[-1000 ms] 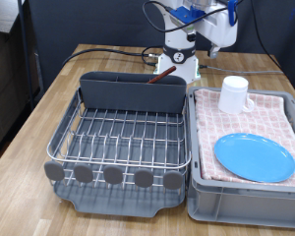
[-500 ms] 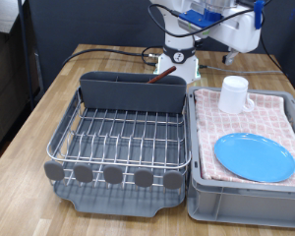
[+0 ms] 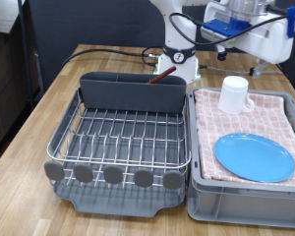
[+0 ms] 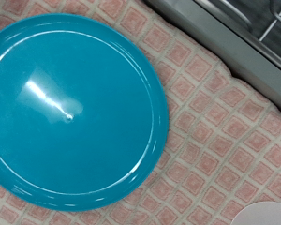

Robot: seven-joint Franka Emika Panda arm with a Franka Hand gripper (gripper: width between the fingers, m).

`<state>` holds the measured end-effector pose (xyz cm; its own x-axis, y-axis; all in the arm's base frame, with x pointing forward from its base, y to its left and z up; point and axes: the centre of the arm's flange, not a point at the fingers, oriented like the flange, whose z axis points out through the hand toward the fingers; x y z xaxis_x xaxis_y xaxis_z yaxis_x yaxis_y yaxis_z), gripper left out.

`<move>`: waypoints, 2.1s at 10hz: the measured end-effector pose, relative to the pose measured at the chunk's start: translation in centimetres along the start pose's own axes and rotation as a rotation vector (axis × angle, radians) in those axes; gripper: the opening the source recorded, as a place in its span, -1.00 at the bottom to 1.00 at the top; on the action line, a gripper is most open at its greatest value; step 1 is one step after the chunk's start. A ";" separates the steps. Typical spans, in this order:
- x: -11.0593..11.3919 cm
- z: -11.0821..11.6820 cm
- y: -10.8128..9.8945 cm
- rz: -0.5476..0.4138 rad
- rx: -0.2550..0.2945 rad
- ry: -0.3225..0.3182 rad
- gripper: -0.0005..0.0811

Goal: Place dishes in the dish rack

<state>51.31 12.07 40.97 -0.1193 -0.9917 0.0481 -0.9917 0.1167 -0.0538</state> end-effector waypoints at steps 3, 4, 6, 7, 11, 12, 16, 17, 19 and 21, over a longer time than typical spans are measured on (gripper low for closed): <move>-1.2 1.4 -1.6 -0.012 0.025 -0.060 0.98; -1.1 2.5 -1.8 -0.018 0.050 -0.088 0.98; -0.6 5.2 -1.5 -0.024 0.111 -0.123 0.98; -0.3 6.3 -1.0 -0.018 0.143 -0.138 0.98; 0.2 7.9 0.0 0.006 0.163 -0.156 0.98; 0.4 8.1 0.2 0.018 0.156 -0.170 0.98; 1.0 9.9 1.7 -0.007 0.137 -0.204 0.98; 1.0 10.4 2.2 -0.013 0.131 -0.209 0.98; 0.7 11.1 2.9 -0.014 0.129 -0.213 0.98; 0.5 11.7 3.5 -0.003 0.136 -0.222 0.98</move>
<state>48.30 11.36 29.18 -0.0878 -0.9815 -0.1704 -0.9748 0.1198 -0.1881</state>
